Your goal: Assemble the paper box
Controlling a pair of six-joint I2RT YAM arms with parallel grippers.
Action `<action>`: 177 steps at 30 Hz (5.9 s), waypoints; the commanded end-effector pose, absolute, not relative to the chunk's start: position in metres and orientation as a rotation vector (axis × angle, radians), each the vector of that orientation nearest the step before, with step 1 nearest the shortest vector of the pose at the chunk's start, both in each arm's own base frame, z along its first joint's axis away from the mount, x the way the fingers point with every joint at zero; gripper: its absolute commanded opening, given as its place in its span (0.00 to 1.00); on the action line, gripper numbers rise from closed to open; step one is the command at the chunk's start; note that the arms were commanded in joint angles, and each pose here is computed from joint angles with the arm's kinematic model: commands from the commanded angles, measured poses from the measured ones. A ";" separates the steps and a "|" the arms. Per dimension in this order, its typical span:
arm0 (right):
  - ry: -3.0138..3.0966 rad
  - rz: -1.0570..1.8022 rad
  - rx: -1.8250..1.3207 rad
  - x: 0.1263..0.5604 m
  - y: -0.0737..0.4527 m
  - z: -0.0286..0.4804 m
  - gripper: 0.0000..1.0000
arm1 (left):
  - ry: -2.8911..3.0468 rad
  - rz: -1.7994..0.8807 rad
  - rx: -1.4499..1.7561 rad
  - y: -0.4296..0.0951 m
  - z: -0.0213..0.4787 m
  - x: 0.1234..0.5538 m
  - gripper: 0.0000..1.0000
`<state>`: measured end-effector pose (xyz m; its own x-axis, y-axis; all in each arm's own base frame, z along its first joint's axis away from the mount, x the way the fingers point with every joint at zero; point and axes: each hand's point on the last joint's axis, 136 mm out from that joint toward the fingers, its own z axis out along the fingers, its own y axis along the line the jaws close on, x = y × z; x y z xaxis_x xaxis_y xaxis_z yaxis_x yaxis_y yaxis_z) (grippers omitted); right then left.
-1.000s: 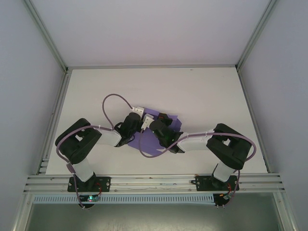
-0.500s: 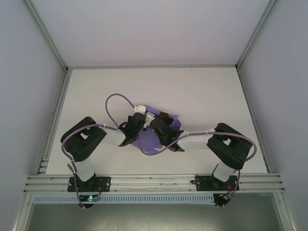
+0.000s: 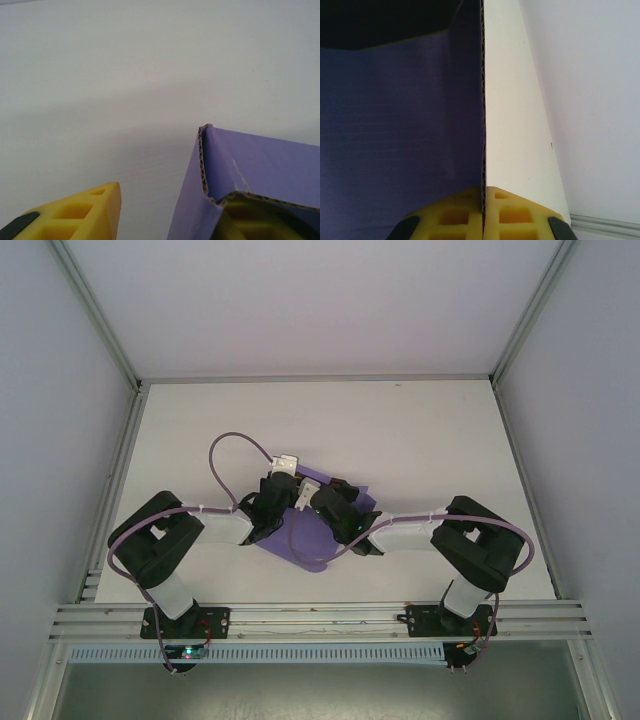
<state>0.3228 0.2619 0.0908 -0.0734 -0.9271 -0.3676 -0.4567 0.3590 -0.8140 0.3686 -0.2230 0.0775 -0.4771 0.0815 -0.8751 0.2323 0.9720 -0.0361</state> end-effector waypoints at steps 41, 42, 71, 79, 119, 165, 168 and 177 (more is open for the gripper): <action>2.064 0.131 -0.579 0.345 0.178 0.171 0.97 | 1.995 -0.198 0.141 -0.196 0.118 0.359 0.00; 2.069 0.159 -0.611 0.343 0.183 0.167 0.97 | 1.998 -0.189 0.133 -0.195 0.119 0.359 0.00; 1.958 0.291 -0.604 0.318 0.219 0.192 0.87 | 2.027 -0.166 0.103 -0.189 0.123 0.357 0.00; 2.161 0.467 -0.470 0.314 0.225 0.164 0.08 | 2.030 -0.169 0.074 -0.188 0.123 0.359 0.00; 2.314 0.296 -0.267 0.302 0.179 0.100 0.54 | 1.978 -0.249 -0.020 -0.182 0.157 0.351 0.00; 1.983 0.727 -0.263 0.305 0.212 0.151 0.91 | 2.005 -0.265 0.026 -0.188 0.151 0.349 0.00; 1.984 0.761 -0.266 0.306 0.221 0.148 0.94 | 2.012 -0.288 0.018 -0.191 0.149 0.351 0.00; 2.030 0.608 -0.278 0.325 0.242 0.130 0.98 | 2.004 -0.343 0.006 -0.197 0.154 0.350 0.00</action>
